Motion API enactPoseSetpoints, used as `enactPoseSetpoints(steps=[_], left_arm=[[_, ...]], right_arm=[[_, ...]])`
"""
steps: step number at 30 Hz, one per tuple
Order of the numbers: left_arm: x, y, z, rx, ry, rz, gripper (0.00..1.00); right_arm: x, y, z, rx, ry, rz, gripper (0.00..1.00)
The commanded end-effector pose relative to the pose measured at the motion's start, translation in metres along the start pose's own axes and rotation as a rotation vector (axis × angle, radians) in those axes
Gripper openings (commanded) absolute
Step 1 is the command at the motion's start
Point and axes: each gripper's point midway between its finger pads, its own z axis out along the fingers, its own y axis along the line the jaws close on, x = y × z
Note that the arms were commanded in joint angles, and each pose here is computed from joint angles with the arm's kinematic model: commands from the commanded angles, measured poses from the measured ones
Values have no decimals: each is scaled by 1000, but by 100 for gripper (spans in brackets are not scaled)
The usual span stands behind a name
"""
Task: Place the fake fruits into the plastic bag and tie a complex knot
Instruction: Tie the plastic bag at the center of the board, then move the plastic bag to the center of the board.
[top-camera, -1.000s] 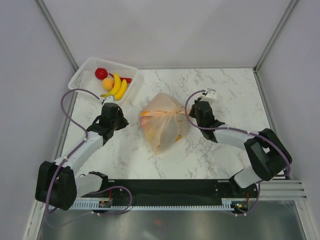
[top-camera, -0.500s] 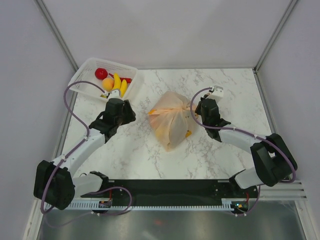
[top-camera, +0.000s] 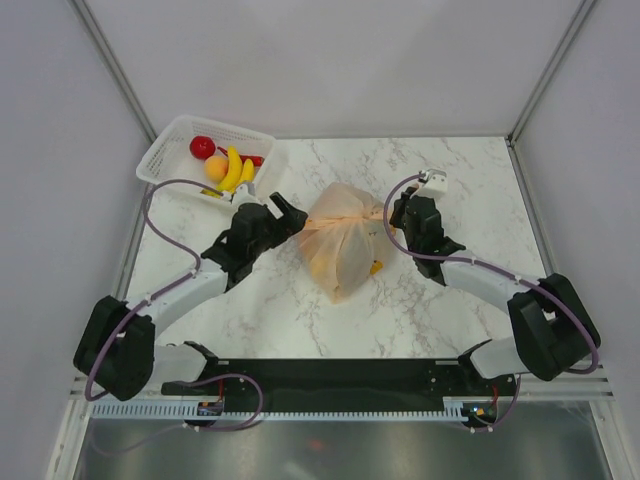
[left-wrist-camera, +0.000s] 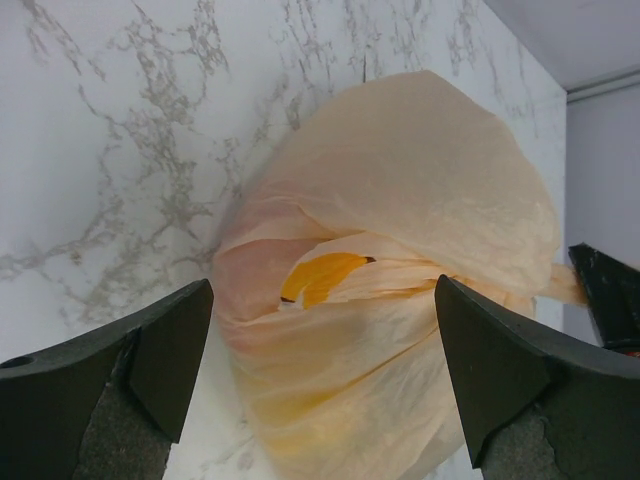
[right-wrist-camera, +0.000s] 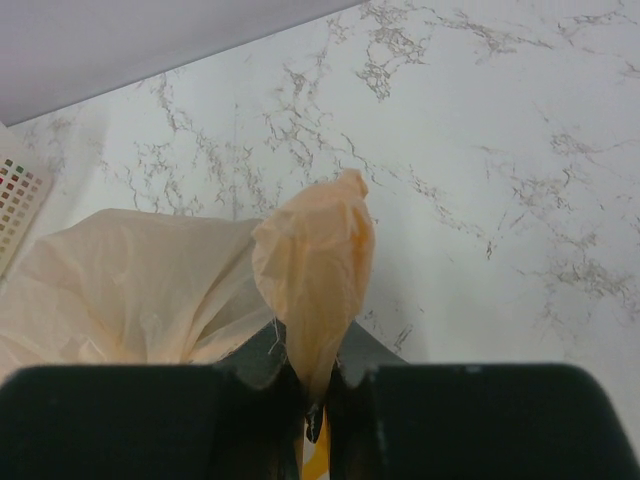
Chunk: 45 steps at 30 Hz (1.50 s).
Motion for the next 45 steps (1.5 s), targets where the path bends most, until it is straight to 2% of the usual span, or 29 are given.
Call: enactPoseSetpoints(steps=[1, 5, 10, 15, 17, 21, 24, 25, 27, 28, 30, 32, 33, 36, 41, 42, 45], left_arm=[[-9, -21, 16, 25, -116, -265, 100], [10, -15, 27, -35, -122, -380, 99], [6, -10, 36, -73, -230, -440, 94], [0, -21, 45, -55, -314, -498, 83], [6, -22, 51, -45, -327, -515, 75], [9, -31, 63, -19, -352, -579, 71], [4, -39, 69, 10, -392, -555, 59], [4, -41, 71, 13, -397, -537, 44], [0, -46, 73, 32, -411, -499, 26], [-6, -52, 72, 52, -428, -441, 14], [-12, -55, 69, 60, -450, -352, 3], [-15, -60, 67, 75, -461, -277, 2], [-15, -60, 67, 68, -467, -168, 2], [-15, -76, 62, 92, -487, -9, 2], [-9, -126, 49, 159, -534, 166, 2], [-8, -130, 48, 150, -538, 223, 2], [-9, -136, 44, 123, -540, 260, 2]], right_arm=[[-21, 14, -6, -52, -60, 30, 15], [-26, 14, -9, -62, -75, 41, 15], [-27, 14, -12, -73, -87, 52, 15], [-28, 15, -16, -90, -92, 65, 15], [-27, 15, -17, -91, -90, 65, 15], [-27, 14, -18, -93, -92, 66, 15], [-27, 15, -19, -102, -91, 70, 15], [-26, 14, -20, -101, -90, 69, 15], [-25, 14, -20, -100, -92, 67, 13], [-25, 11, -20, -89, -96, 67, 11], [-26, 10, -20, -85, -100, 60, 8], [-27, 11, -20, -89, -101, 49, 0], [-30, 14, -20, -97, -103, 46, 0], [-32, 37, -23, -138, -108, -11, 0], [-27, 83, -36, -179, -124, -121, 0], [-31, 87, -37, -182, -131, -124, 0], [-30, 78, -35, -135, -139, -132, 0]])
